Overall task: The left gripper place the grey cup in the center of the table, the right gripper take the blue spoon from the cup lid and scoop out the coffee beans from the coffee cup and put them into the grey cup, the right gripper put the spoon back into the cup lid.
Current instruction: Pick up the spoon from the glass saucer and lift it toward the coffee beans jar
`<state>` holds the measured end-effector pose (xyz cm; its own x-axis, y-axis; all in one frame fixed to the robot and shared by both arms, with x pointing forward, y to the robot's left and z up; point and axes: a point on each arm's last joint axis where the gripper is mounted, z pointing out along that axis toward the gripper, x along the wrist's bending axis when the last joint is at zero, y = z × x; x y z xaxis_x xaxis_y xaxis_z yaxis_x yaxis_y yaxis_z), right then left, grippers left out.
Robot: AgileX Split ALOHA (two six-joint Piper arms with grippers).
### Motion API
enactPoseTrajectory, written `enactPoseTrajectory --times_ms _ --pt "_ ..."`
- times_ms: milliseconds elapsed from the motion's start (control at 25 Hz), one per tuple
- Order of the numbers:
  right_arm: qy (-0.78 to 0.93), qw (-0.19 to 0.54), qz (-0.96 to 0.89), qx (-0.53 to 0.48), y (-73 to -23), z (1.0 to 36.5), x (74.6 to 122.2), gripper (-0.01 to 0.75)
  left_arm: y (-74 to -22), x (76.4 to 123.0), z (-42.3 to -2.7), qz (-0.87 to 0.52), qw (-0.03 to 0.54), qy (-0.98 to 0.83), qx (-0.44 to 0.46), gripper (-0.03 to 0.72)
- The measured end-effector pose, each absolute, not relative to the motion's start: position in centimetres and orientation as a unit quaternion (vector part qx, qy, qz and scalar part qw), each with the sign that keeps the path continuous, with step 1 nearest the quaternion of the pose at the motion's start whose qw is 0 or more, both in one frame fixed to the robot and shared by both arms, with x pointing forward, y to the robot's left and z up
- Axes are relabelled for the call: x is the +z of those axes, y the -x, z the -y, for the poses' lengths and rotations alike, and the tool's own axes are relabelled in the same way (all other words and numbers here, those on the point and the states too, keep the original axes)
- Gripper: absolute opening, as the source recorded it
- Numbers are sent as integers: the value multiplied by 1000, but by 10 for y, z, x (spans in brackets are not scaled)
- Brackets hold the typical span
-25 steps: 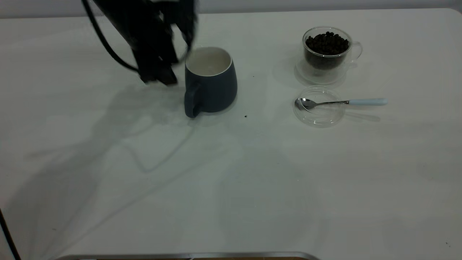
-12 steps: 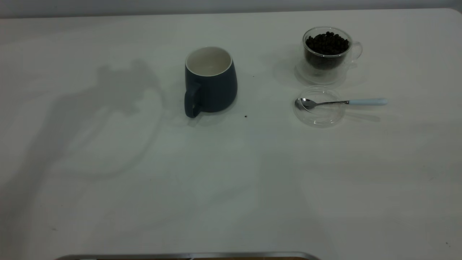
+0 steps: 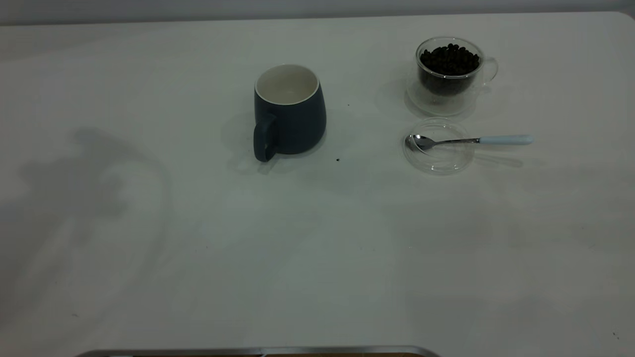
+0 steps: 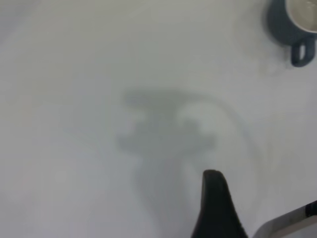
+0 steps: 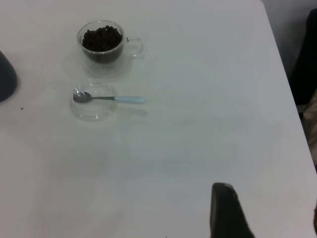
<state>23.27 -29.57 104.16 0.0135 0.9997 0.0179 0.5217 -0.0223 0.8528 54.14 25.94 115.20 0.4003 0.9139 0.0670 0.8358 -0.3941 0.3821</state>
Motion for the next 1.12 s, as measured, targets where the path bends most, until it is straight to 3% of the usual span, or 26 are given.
enactPoseTrajectory --times_ms 200,560,760,1120 --pt "-624 343 -610 349 -233 296 1042 451 -490 1140 -268 -567 128 -804 122 566" --pt "-624 343 -610 349 -233 296 1042 451 -369 1058 -285 -615 75 -782 70 566" --pt "-624 343 -610 349 -233 296 1042 451 -323 1033 -296 -647 92 -748 118 566" --pt "-624 343 -610 349 -233 296 1042 451 -270 1032 -304 -665 198 -689 206 566"
